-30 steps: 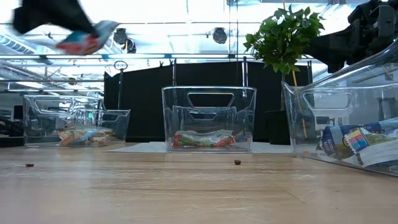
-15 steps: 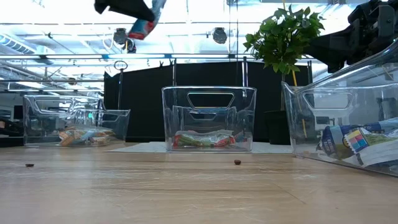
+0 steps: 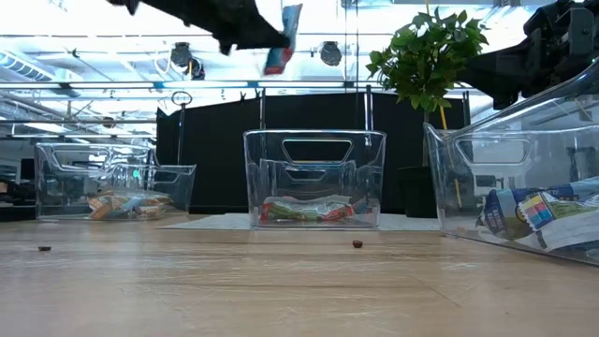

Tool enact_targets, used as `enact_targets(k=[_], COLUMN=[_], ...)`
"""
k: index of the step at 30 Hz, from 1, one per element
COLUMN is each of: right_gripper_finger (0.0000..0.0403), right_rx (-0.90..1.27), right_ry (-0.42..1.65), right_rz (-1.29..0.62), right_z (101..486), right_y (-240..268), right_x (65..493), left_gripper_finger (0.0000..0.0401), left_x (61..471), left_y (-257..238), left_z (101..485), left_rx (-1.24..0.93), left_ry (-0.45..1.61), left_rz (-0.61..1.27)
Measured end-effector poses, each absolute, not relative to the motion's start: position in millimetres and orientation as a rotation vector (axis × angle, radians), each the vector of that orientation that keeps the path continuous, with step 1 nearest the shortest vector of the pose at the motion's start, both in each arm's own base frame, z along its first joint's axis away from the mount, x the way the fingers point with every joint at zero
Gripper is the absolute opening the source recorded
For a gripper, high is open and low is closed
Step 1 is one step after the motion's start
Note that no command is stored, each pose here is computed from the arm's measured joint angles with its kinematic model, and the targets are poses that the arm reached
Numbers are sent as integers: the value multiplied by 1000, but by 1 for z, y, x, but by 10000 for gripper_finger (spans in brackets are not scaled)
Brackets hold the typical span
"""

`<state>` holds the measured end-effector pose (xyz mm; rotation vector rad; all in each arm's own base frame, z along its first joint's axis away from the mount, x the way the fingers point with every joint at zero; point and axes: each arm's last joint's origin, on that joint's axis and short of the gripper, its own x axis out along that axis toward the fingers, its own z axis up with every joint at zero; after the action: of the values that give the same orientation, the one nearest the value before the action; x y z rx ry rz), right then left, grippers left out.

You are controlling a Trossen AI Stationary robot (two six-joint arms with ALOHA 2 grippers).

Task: Pick and place Granola Bars by type
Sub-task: Put the red granola bar into the top right transparent bin

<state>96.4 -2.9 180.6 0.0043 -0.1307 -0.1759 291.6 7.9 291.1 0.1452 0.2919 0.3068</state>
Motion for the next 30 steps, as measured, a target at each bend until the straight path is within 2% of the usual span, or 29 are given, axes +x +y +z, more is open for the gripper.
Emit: enact_targets(k=[6,13,25,30], right_gripper_finger=[160,160,160,160], right_rx=[4,5,5,5], right_ry=[-131,-131,-131,-130], right_rz=[-176,-176,-176,-176], right_z=[181,181,181,181], right_y=[-3,-3,-3,-3], right_x=[96,96,96,96], left_gripper_finger=[8,8,8,8], left_x=[290,280,277,289], left_y=[30,51,65,68], left_z=[287,270,268,254], left_rx=[249,232,214,165], left_ry=[82,-30,-63,-40], left_rz=[104,66,46,33])
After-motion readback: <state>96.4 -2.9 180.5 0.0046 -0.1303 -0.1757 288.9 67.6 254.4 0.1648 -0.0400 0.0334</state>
